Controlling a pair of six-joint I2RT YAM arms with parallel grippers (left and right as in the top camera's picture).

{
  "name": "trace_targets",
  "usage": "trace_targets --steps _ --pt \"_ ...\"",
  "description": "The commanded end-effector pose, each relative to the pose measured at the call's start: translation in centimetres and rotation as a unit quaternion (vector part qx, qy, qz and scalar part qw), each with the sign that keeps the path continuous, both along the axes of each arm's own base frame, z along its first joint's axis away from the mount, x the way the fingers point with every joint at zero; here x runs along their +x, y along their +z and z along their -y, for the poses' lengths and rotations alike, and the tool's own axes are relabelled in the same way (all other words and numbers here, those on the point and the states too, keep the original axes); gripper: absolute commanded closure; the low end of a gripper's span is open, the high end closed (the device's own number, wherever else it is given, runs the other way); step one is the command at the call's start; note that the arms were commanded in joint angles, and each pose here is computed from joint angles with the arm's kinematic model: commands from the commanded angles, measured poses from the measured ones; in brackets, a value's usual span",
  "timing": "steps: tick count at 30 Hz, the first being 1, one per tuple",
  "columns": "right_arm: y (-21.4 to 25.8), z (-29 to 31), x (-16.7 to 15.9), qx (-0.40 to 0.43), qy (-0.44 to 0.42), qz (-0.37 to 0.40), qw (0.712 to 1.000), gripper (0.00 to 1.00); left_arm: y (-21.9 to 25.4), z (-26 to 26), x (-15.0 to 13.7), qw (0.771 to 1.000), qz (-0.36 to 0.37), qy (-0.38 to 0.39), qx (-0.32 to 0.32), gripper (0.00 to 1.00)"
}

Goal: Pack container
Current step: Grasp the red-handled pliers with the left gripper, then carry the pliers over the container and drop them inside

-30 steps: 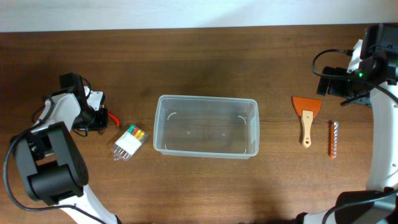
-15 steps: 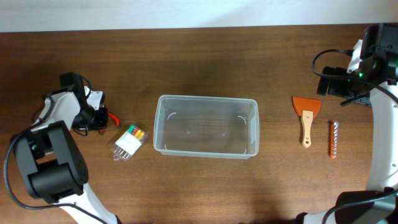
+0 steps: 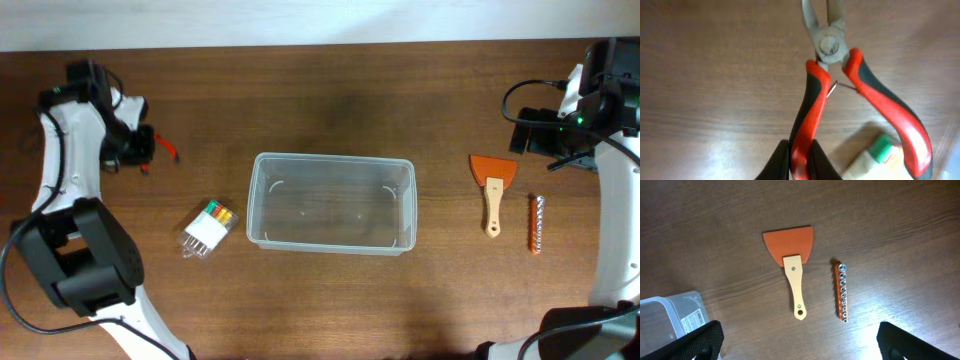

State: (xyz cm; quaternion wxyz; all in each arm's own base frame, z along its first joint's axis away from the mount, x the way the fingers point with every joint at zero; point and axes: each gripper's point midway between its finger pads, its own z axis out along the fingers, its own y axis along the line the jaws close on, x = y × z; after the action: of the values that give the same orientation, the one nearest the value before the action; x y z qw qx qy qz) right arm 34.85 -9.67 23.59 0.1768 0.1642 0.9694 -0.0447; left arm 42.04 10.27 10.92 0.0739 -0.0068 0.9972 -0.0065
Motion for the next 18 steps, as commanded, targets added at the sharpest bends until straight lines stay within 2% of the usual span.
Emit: trace_targets --steps 1,7,9,12,15,18 --pt "1.7 0.0 0.1 -0.002 -0.005 0.028 1.000 0.01 3.8 3.5 1.5 0.999 0.027 -0.038 -0.008 0.98" --pt "1.9 0.1 0.4 -0.006 0.000 0.034 0.999 0.01 8.8 13.0 0.6 0.982 0.034 -0.186 -0.008 0.98" --pt "1.9 0.1 0.5 -0.007 0.001 0.036 0.999 0.01 10.0 16.7 0.0 0.961 0.043 -0.272 0.000 0.98" --pt "1.9 0.1 0.5 -0.007 0.000 0.036 0.999 0.01 10.1 22.3 -1.7 0.916 0.041 -0.399 0.010 0.98" --pt "1.9 0.1 0.5 -0.007 0.001 0.036 0.999 0.01 9.4 25.9 -3.3 0.881 0.030 -0.471 0.011 0.98" --pt "1.9 0.1 0.5 -0.007 0.000 0.036 0.999 0.01 8.7 28.4 -4.8 0.864 0.019 -0.503 0.009 0.98"
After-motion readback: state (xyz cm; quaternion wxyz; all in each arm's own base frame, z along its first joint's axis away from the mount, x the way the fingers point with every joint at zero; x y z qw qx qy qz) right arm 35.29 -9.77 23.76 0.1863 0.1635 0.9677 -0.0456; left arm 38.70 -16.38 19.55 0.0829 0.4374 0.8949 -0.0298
